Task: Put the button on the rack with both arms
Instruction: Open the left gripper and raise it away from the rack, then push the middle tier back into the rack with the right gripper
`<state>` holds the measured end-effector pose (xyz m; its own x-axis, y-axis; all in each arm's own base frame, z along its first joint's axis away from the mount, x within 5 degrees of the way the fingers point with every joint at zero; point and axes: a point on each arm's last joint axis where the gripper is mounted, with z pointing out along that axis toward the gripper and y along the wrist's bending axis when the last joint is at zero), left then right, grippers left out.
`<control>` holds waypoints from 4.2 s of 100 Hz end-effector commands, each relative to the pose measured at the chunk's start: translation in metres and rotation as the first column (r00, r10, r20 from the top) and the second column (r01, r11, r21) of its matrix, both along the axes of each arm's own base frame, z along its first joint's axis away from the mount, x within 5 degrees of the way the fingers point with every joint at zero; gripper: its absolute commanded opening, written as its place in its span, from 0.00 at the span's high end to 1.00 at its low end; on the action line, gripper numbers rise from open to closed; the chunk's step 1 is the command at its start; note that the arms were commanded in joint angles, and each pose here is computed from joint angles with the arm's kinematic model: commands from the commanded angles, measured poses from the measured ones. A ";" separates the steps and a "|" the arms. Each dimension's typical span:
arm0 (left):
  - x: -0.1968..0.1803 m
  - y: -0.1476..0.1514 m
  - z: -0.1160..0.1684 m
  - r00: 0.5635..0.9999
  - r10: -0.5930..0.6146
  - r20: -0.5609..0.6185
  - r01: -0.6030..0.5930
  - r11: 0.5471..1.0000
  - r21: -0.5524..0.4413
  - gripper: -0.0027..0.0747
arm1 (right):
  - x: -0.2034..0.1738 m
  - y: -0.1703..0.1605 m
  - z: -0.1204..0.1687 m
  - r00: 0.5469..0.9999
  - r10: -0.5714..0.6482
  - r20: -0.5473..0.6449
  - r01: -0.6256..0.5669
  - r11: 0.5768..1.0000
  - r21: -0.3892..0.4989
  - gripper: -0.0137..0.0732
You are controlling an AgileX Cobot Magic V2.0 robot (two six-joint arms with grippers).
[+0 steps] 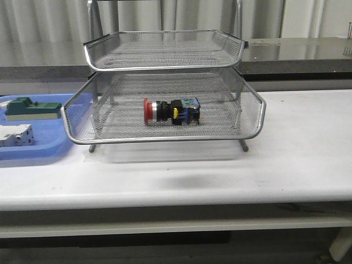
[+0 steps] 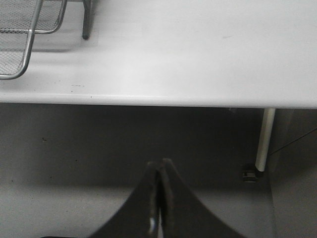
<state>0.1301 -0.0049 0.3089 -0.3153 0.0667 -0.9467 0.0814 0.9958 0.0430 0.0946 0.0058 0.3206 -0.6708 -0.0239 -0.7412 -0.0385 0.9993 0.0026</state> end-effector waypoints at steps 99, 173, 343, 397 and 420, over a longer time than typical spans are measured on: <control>-0.049 0.005 -0.015 0.932 0.085 0.354 -0.068 0.996 -0.062 0.62 | 0.003 -0.001 0.011 0.997 0.000 0.077 0.000 1.000 -0.007 0.92; -0.049 0.005 -0.015 0.932 0.085 0.354 -0.068 0.996 -0.062 0.96 | 0.013 0.005 0.011 0.996 0.021 0.091 -0.025 0.998 0.049 0.92; -0.049 0.005 -0.015 0.932 0.085 0.354 -0.068 0.996 -0.062 0.96 | 0.185 0.210 -0.099 0.733 0.640 -0.229 -0.655 0.756 0.014 0.92; -0.049 0.005 -0.015 0.932 0.085 0.354 -0.068 0.996 -0.062 0.96 | 0.252 0.215 -0.089 0.777 0.614 -0.139 -0.627 0.773 -0.093 0.92; -0.049 0.005 -0.015 0.932 0.085 0.354 -0.068 0.996 -0.062 0.96 | 0.279 0.206 -0.084 0.806 0.581 -0.112 -0.591 0.799 -0.112 0.92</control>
<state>0.0803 -0.0020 0.2783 -0.0550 0.0322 -0.9980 0.0206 0.9993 0.0311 0.3601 0.2169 0.2006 -0.6232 -0.5635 -0.5424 -0.6421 0.7645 -0.0565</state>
